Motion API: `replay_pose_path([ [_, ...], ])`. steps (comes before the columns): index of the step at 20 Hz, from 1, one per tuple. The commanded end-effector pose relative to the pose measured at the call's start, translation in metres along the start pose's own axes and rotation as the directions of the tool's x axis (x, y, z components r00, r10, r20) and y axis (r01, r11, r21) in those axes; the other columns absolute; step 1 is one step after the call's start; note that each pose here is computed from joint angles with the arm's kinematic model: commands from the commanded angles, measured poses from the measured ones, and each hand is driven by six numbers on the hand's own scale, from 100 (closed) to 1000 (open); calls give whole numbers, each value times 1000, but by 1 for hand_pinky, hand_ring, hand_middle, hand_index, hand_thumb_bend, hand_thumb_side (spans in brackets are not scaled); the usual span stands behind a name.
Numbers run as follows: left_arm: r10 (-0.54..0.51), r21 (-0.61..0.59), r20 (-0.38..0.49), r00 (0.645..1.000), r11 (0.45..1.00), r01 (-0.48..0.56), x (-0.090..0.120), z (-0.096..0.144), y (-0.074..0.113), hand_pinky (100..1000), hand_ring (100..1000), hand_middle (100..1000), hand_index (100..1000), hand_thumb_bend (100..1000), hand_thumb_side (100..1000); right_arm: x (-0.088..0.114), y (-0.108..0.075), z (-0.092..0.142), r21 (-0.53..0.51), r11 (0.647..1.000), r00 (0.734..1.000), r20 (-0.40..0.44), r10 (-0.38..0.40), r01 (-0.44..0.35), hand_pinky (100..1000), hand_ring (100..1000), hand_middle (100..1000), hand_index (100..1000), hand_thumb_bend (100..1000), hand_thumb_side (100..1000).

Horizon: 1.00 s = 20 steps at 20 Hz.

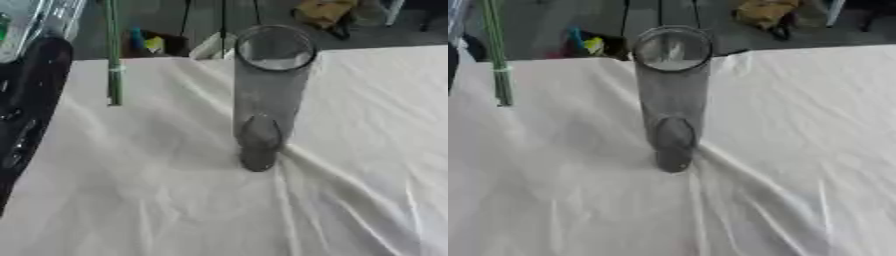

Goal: Arrange flowers into the vase.

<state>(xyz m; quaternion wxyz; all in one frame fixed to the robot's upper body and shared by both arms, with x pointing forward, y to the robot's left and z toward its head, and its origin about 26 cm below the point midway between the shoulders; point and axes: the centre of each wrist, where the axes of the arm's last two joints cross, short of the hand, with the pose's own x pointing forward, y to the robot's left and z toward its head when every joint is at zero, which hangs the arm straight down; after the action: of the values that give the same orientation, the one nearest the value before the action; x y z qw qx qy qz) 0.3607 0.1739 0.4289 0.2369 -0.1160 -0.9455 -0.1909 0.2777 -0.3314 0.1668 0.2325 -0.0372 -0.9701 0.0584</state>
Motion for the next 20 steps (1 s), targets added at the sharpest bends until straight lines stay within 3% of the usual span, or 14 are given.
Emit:
replay_pose_path([
  [1,31,34,96,995,999,-34,19,-6,3,100,100,100,372,100,672,6,-2,-8,27,1000,999,30,9,-10,792,923,314,486,100,998],
  [10,153,92,206,967,980,-174,27,-11,-10,100,100,100,372,100,683,5,0,-9,43,999,999,42,1,-3,790,916,314,486,100,995],
  [20,179,117,302,936,968,-223,47,-17,-14,100,100,100,372,100,665,5,0,-8,58,998,999,36,-5,3,790,918,313,486,100,996],
])
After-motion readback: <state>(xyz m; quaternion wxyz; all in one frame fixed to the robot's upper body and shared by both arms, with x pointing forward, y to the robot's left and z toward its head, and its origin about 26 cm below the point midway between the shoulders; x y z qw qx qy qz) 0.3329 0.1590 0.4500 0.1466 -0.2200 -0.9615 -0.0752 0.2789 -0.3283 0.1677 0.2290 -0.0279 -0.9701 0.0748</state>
